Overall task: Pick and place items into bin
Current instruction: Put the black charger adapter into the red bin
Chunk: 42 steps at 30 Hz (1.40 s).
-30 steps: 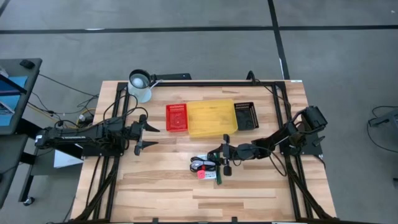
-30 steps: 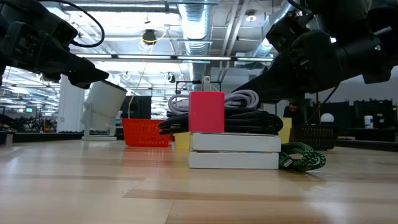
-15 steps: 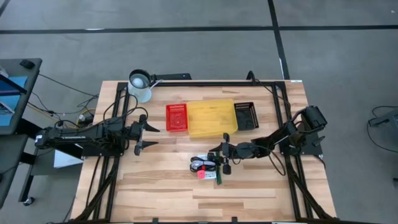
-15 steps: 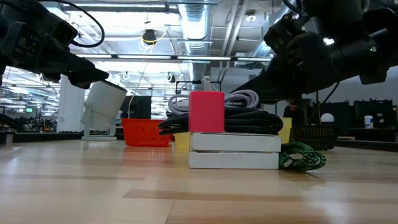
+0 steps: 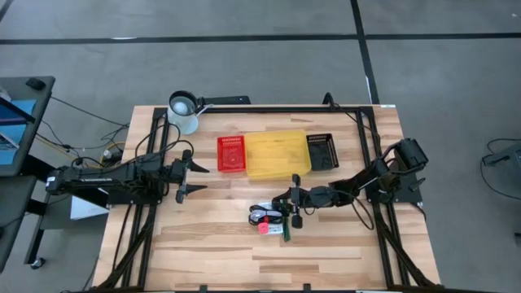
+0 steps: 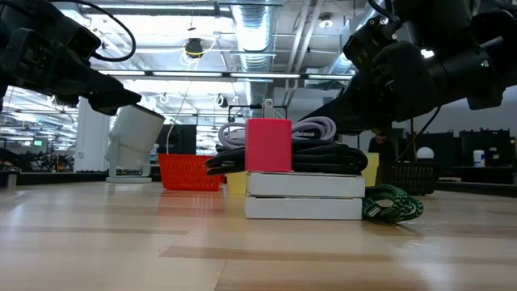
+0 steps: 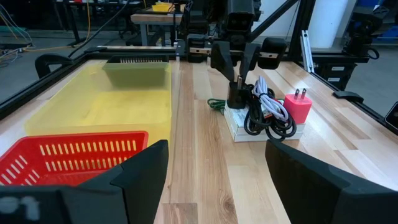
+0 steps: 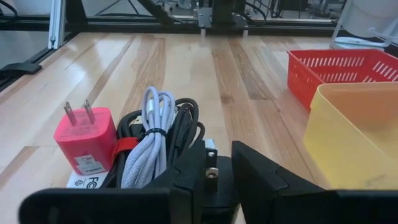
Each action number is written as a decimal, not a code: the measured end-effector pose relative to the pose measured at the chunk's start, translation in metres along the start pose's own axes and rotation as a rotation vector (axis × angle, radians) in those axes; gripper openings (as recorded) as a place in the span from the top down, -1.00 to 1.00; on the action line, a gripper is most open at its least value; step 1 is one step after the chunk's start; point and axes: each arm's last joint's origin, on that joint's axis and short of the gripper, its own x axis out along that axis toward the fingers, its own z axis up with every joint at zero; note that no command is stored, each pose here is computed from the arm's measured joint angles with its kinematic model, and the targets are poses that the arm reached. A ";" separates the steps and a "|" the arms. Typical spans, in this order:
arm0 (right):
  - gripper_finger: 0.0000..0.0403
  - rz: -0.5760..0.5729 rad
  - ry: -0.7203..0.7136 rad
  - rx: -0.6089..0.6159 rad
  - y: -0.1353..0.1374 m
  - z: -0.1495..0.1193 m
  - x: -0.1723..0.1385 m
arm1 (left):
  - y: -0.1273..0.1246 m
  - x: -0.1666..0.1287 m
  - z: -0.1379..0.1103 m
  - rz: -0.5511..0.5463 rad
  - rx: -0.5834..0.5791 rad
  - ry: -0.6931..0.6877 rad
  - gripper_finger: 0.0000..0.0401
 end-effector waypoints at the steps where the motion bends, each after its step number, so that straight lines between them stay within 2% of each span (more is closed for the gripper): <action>1: 0.67 0.000 0.000 0.000 0.000 0.000 0.000 | 0.000 0.000 0.000 0.000 0.000 0.000 -0.30; 15: 0.94 0.003 0.000 0.000 0.000 0.000 0.000 | 0.000 0.000 0.000 0.000 0.000 0.000 -0.30; 22: 0.87 0.007 0.000 0.000 0.000 0.000 0.000 | 0.000 0.000 0.000 0.000 0.000 0.000 -0.30; 28: 0.95 0.007 0.000 -0.001 0.000 0.000 0.000 | 0.000 0.000 0.000 0.000 0.000 0.000 -0.30; 35: 0.89 0.007 -0.001 -0.001 0.000 0.000 0.000 | 0.000 0.000 0.000 0.000 0.000 0.000 -0.30; 42: 0.96 0.004 -0.017 -0.013 -0.001 0.002 0.000 | 0.000 0.000 0.000 0.000 0.000 0.000 -0.30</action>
